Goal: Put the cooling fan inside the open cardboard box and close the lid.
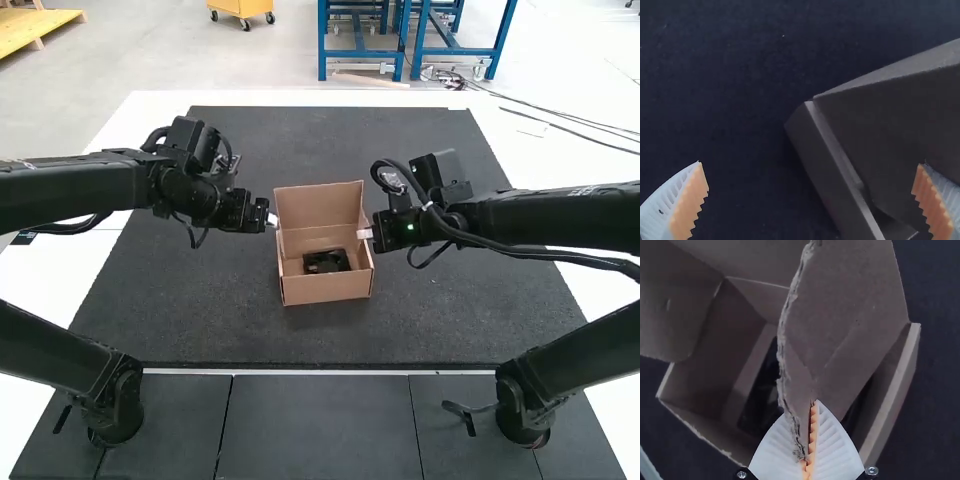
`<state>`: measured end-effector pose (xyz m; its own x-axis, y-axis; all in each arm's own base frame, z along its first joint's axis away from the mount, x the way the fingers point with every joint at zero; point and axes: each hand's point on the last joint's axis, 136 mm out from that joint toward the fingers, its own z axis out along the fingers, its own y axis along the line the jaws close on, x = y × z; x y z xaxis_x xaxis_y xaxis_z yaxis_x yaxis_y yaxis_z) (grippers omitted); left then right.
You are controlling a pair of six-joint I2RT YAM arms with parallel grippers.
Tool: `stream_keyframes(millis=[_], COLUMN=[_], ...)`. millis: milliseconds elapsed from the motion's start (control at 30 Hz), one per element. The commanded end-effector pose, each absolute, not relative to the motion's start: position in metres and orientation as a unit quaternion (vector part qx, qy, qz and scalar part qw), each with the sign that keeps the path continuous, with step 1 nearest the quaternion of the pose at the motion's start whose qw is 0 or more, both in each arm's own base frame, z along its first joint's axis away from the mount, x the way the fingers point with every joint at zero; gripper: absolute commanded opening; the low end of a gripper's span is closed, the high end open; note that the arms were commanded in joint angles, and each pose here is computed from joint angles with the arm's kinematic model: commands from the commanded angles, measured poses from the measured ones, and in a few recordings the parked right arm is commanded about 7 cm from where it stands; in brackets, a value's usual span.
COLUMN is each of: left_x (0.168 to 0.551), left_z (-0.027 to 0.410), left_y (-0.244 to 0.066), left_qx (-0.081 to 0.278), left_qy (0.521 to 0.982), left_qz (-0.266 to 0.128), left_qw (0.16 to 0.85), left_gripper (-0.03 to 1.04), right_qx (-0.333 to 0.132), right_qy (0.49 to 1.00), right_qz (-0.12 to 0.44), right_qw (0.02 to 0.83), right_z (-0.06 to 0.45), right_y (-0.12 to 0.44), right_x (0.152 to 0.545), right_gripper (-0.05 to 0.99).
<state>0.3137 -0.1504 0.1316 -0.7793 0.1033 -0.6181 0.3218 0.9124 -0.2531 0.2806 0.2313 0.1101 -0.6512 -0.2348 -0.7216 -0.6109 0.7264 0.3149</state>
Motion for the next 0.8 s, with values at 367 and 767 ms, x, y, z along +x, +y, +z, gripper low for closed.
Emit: stream_keyframes(millis=[367,767], left_x=[0.302,0.296], left_z=[0.138,0.133], left_y=[-0.158,-0.158], left_qx=[0.126,0.129], left_qy=[0.917,0.919], left_qz=[-0.198,-0.203], left_qw=[0.321,0.314], left_gripper=[0.97,0.97], right_qx=[-0.256,-0.274], right_qy=[0.863,0.868], right_qz=[0.288,0.282], right_qw=[0.327,0.304], right_z=[0.102,0.087], right_y=[0.235,0.234], right_x=[0.265,0.25], right_gripper=[-0.02,-0.02])
